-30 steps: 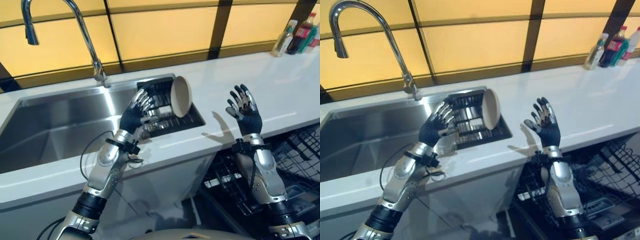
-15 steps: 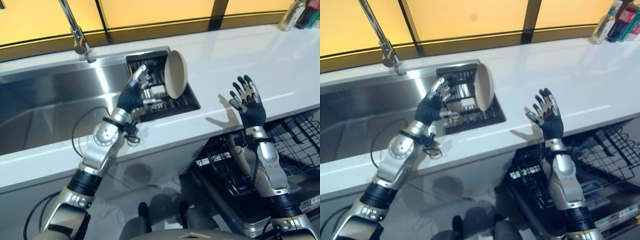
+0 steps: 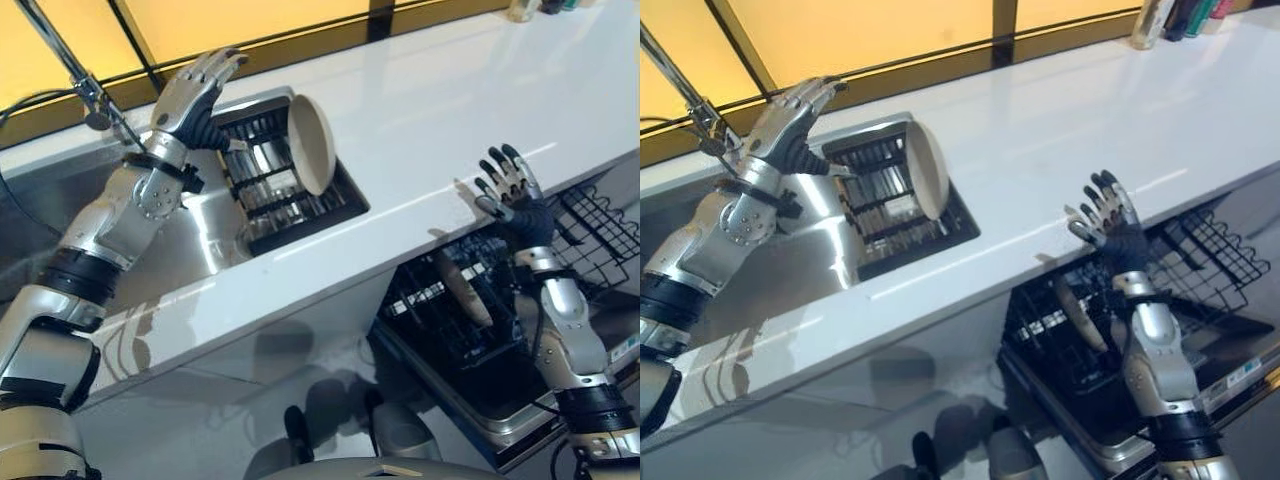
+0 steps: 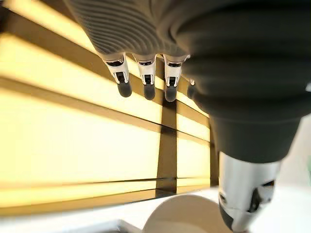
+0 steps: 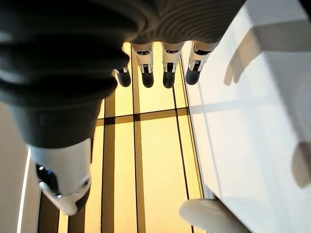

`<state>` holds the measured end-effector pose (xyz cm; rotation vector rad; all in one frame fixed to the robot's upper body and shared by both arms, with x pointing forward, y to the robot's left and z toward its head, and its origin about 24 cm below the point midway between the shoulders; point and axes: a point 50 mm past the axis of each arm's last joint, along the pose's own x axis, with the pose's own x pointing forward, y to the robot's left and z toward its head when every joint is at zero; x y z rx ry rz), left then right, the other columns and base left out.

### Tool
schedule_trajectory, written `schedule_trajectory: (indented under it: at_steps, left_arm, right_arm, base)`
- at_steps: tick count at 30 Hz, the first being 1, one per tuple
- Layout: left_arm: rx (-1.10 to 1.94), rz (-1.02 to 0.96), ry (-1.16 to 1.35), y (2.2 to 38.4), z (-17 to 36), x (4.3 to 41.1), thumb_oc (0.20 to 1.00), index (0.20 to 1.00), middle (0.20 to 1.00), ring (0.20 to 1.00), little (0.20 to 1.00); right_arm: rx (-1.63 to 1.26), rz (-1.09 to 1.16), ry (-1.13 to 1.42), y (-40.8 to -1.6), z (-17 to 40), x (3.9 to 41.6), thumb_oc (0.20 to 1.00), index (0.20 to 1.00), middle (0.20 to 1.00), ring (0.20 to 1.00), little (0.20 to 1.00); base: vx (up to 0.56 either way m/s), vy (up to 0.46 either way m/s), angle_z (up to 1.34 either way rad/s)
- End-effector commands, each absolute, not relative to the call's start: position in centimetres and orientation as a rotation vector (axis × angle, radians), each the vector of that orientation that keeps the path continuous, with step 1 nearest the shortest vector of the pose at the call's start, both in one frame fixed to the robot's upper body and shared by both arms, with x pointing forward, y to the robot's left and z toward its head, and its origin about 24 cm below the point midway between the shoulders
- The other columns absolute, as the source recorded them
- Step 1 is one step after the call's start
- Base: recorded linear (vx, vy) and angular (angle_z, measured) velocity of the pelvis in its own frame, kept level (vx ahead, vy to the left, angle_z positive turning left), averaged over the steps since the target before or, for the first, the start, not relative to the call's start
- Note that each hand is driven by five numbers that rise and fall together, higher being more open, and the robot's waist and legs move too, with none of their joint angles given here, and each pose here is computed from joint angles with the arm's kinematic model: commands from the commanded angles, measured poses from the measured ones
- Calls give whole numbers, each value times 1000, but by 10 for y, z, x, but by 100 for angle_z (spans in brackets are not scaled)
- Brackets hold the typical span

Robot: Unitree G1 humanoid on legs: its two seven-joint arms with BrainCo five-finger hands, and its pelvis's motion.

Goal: Pick up plates and place into dishwasher.

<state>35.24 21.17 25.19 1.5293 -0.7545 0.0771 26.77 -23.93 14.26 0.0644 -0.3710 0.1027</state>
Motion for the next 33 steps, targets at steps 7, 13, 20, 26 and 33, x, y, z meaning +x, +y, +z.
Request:
schedule_trajectory:
  at_steps: [7, 13, 20, 26, 33]
  left_arm:
    - [1892, 261, -850, 206, 298, 368, 1000, 1000, 1000, 1000, 1000]
    - [2054, 350, -821, 211, 323, 372, 1000, 1000, 1000, 1000, 1000]
    - [2231, 387, -805, 208, 332, 375, 1000, 1000, 1000, 1000, 1000]
    - [2363, 418, -747, 201, 350, 375, 1000, 1000, 1000, 1000, 1000]
    - [2537, 422, -613, 200, 357, 380, 200, 200, 200, 200, 200]
  right_arm:
    - [19, 134, -629, -245, 203, 266, 1000, 1000, 1000, 1000, 1000]
    - [26, 149, -683, -250, 218, 260, 1000, 1000, 1000, 1000, 1000]
    - [13, 150, -686, -257, 220, 256, 1000, 1000, 1000, 1000, 1000]
    - [8, 152, -694, -259, 222, 255, 1000, 1000, 1000, 1000, 1000]
    - [12, 156, -730, -255, 230, 255, 1000, 1000, 1000, 1000, 1000]
  base:
    - [-87, 11, -5]
    - [-62, 2, -5]
    - [27, 8, -7]
    - [8, 0, -4]
    - [-23, -6, -4]
